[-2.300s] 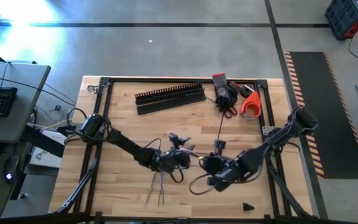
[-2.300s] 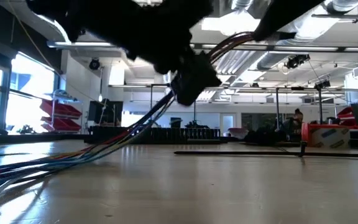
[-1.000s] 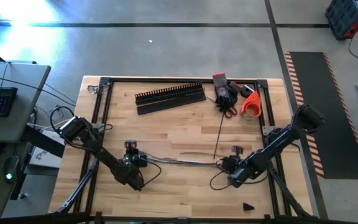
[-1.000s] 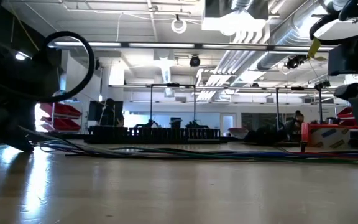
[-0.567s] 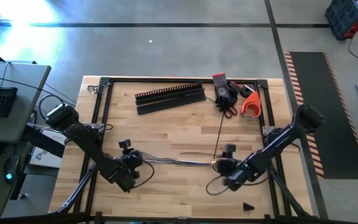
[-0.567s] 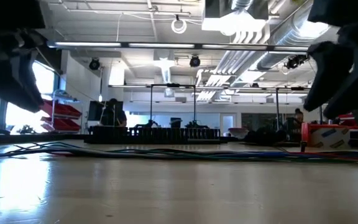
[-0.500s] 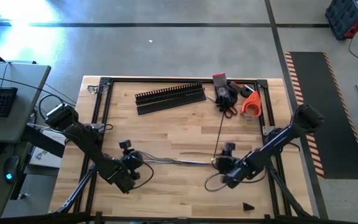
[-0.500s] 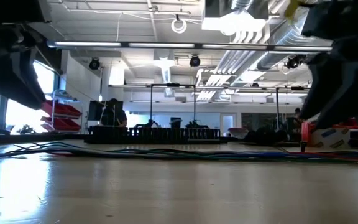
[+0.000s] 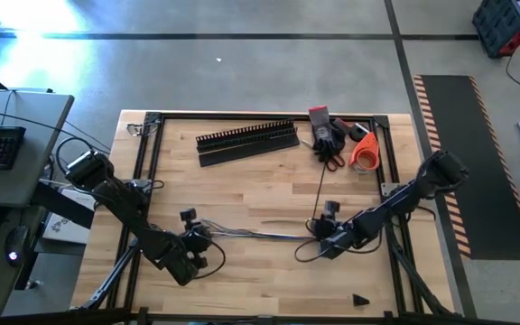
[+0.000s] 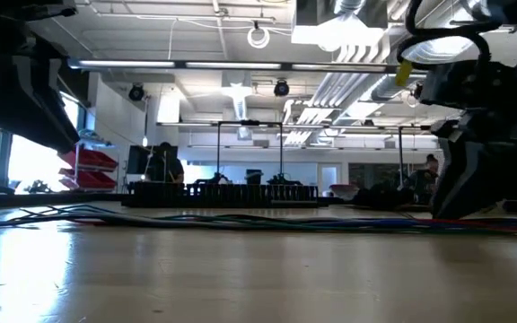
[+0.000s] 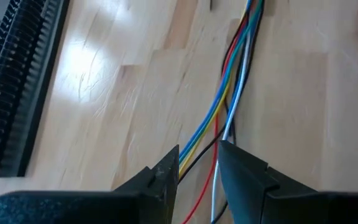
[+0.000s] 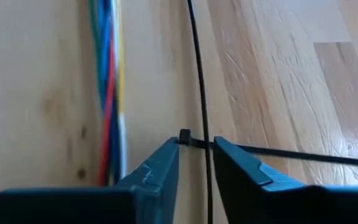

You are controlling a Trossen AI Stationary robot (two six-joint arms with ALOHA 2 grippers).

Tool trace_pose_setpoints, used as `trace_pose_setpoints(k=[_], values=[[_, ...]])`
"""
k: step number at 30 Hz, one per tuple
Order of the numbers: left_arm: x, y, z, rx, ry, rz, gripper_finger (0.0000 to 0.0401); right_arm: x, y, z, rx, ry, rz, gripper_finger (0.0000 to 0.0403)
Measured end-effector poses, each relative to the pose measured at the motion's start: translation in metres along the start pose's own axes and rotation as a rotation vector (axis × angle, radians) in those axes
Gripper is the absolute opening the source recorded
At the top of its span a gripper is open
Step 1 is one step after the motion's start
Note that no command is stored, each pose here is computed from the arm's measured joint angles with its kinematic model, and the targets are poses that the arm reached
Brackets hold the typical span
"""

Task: Ziptie cables
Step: Wrap the top black zip tie around the colored cable bundle

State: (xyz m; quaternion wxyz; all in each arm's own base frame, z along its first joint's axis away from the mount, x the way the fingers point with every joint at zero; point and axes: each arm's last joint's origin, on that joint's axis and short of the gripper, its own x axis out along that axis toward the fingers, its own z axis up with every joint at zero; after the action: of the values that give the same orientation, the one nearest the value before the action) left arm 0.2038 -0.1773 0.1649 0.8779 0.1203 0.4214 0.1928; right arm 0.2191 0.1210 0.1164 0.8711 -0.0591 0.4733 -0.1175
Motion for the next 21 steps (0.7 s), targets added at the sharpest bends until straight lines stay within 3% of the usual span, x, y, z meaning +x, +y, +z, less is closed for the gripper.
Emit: trace_pose_setpoints(k=[9, 13, 21], values=[[0.000, 0.000, 0.001, -0.009, -0.020, 0.015, 0.0088, 0.005, -0.003, -0.002, -0.017, -0.052, -0.005, 0.0008], [0.000, 0.000, 0.002, -0.016, -0.042, 0.027, 0.0088, 0.001, -0.002, 0.005, -0.033, -0.083, -0.020, 0.0005], [0.006, -0.001, 0.012, -0.034, -0.082, 0.010, 0.0088, -0.049, -0.007, 0.050, -0.066, -0.237, 0.070, 0.0002]])
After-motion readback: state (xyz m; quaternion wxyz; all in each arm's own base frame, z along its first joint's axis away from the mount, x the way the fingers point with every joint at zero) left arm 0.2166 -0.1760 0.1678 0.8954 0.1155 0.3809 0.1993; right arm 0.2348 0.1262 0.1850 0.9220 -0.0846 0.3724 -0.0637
